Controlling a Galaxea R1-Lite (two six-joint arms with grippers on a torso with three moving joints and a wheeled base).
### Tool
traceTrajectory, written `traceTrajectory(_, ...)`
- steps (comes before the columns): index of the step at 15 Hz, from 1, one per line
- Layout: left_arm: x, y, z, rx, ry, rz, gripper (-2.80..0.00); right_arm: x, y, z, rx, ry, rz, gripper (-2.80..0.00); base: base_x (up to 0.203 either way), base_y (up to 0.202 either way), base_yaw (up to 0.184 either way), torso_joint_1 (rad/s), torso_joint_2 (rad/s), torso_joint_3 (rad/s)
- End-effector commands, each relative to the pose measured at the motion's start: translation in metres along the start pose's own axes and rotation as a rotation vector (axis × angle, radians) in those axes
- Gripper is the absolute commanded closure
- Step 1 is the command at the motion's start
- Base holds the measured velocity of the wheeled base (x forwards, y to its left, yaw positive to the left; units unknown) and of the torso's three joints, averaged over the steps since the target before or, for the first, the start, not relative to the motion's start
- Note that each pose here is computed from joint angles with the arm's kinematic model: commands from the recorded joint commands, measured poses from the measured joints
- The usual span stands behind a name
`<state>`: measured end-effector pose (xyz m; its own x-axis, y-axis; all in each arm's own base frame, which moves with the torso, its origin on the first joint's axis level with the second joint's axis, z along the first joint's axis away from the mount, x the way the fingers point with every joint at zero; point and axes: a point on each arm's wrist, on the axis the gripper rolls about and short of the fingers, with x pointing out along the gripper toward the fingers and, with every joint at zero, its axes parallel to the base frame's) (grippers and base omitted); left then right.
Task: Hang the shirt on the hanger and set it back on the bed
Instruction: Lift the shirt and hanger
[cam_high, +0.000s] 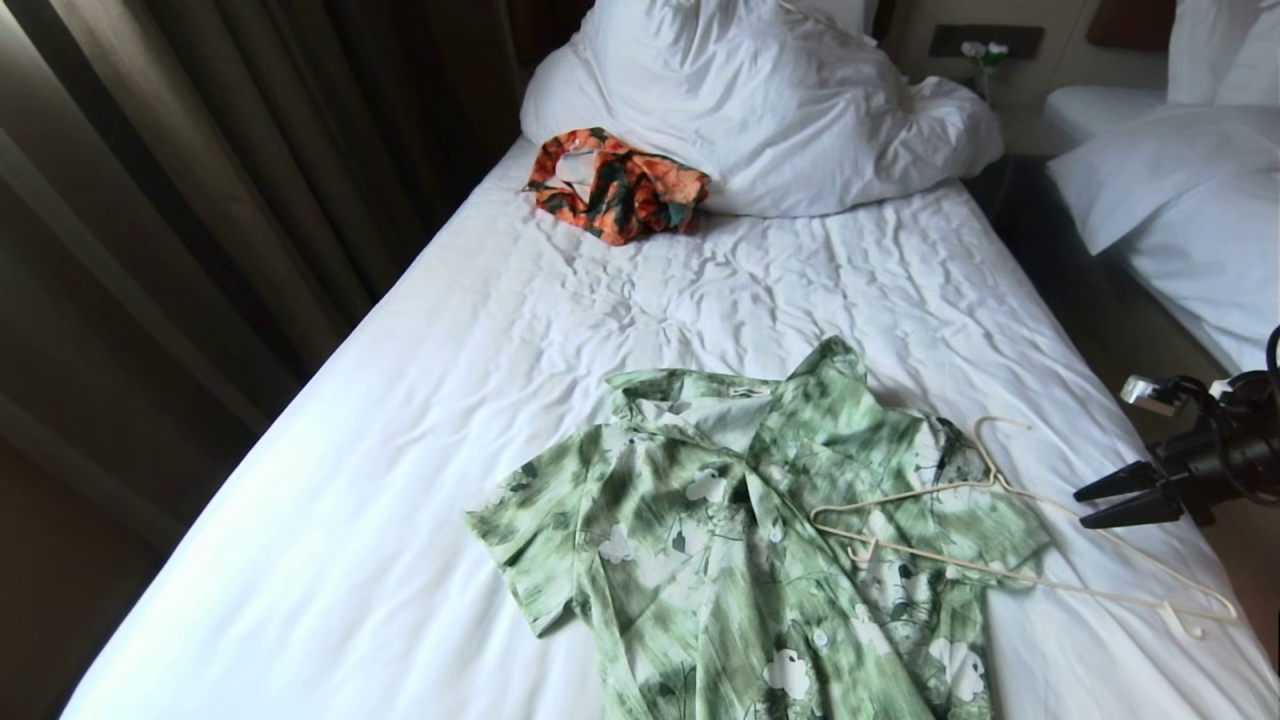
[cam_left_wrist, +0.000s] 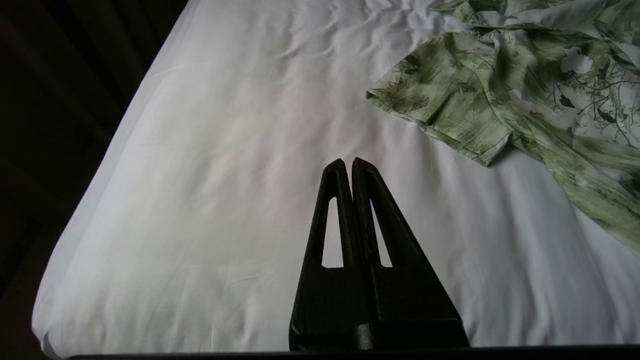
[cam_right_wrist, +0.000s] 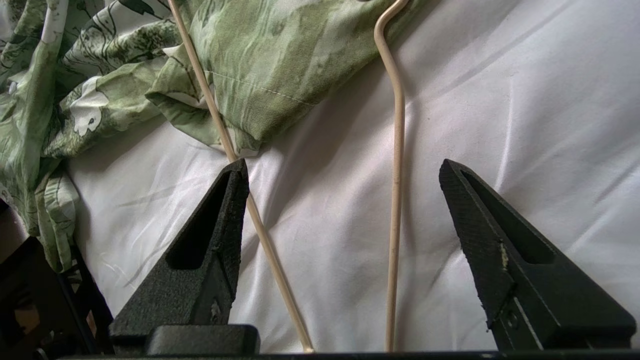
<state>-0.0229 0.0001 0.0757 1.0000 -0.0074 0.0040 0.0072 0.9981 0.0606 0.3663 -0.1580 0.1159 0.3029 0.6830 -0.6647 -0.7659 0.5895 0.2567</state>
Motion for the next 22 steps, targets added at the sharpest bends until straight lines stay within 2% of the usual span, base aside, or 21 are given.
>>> traceTrajectory(1, 0.000, 0.000, 0.000, 0.001, 0.002, 0.000, 0.00, 0.011, -0.007, -0.008, 0.021, 0.009, 0.031, -2.80, 0.000, 0.000, 0.000, 0.000, 0.00, 0.000)
traceTrajectory(6, 0.000, 0.000, 0.000, 0.001, 0.002, 0.000, 0.00, 0.023, -0.008, -0.013, 0.016, -0.014, 0.084, -2.80, 0.000, 0.000, 0.000, 0.000, 0.00, 0.000)
traceTrajectory(10, 0.000, 0.000, 0.000, 0.001, 0.001, 0.000, 0.00, 0.032, 0.008, -0.003, 0.021, -0.001, 0.181, -2.80, 0.000, 0.000, 0.000, 0.000, 0.00, 0.000)
traceTrajectory(14, 0.000, 0.000, 0.000, 0.001, 0.002, 0.000, 0.00, 0.037, 0.011, -0.011, 0.039, 0.103, 0.193, -2.80, 0.000, 0.000, 0.000, 0.000, 0.00, 0.000)
traceTrajectory(17, 0.000, 0.000, 0.000, 0.001, 0.002, 0.000, 0.00, 0.041, 0.022, -0.016, 0.007, 0.196, 0.215, -2.80, 0.000, 0.000, 0.000, 0.000, 0.00, 0.000)
traceTrajectory(22, 0.000, 0.000, 0.000, 0.001, 0.001, 0.000, 0.00, 0.046, 0.034, -0.009, -0.028, 0.223, 0.246, -2.80, 0.000, 0.000, 0.000, 0.000, 0.00, 0.000)
